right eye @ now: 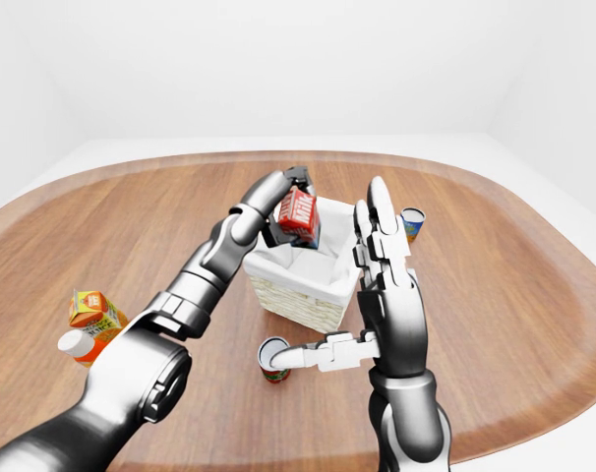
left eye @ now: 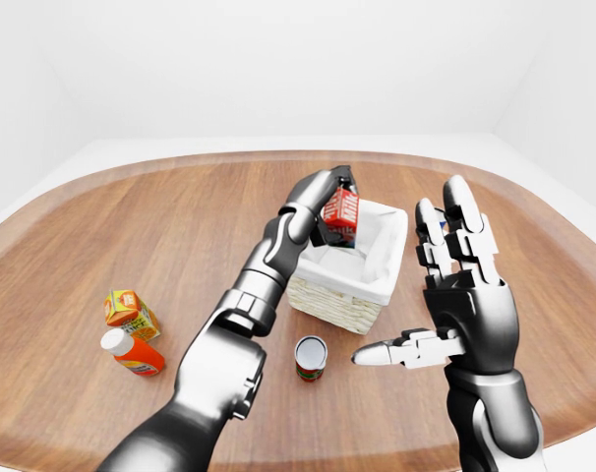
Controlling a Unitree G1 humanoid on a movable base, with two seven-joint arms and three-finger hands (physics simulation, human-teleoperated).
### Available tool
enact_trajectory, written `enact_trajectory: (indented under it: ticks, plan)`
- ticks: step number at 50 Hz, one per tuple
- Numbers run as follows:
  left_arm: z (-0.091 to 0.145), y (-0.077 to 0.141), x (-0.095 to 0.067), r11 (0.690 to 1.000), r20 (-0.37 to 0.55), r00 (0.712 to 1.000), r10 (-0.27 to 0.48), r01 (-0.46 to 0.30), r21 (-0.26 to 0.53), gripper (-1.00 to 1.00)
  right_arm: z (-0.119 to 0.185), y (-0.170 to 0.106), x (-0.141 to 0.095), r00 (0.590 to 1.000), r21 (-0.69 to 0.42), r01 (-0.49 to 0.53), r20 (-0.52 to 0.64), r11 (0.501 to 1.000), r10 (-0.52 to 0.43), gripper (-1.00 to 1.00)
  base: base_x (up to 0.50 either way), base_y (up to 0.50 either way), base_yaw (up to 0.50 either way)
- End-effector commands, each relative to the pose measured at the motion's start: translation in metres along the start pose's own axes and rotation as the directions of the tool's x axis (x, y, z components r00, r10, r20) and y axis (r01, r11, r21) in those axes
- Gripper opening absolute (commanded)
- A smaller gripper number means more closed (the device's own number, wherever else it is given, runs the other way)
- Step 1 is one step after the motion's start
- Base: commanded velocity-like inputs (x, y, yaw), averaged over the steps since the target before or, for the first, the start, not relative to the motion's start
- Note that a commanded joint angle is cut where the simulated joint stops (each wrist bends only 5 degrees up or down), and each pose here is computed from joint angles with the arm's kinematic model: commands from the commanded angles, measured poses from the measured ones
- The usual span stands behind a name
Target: Pick the milk and place it in the basket.
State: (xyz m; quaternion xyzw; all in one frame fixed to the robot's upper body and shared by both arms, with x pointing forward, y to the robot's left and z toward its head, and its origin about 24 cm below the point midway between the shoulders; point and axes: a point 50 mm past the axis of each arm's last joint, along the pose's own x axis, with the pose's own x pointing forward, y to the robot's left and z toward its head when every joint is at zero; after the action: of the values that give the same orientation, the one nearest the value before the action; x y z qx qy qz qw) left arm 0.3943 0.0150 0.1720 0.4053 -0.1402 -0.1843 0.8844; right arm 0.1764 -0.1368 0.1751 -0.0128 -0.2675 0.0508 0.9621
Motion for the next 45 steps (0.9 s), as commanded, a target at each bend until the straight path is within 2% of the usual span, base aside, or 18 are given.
enact_trajectory:
  ticks: [1, 27, 45]
  plan:
    - [-0.005, 0.001, 0.004, 0.995, -0.051, 0.997, 0.057, -0.061, -0.084, -1.00, 0.001, 0.000, 0.000, 1.000, 0.000, 0.001, 0.003, 1.000, -0.001, 1.00, 0.00, 0.00, 0.00]
    - [-0.005, -0.013, 0.004, 0.993, -0.082, 0.995, 0.062, -0.070, -0.097, -1.00, -0.001, 0.000, -0.001, 1.000, 0.001, -0.002, -0.006, 1.000, 0.002, 1.00, 0.00, 0.00, 0.00]
    - [-0.020, -0.026, 0.000, 0.994, -0.146, 0.988, 0.050, -0.063, -0.085, -1.00, -0.002, -0.001, -0.001, 1.000, 0.003, -0.002, -0.009, 1.000, 0.002, 1.00, 0.00, 0.00, 0.00]
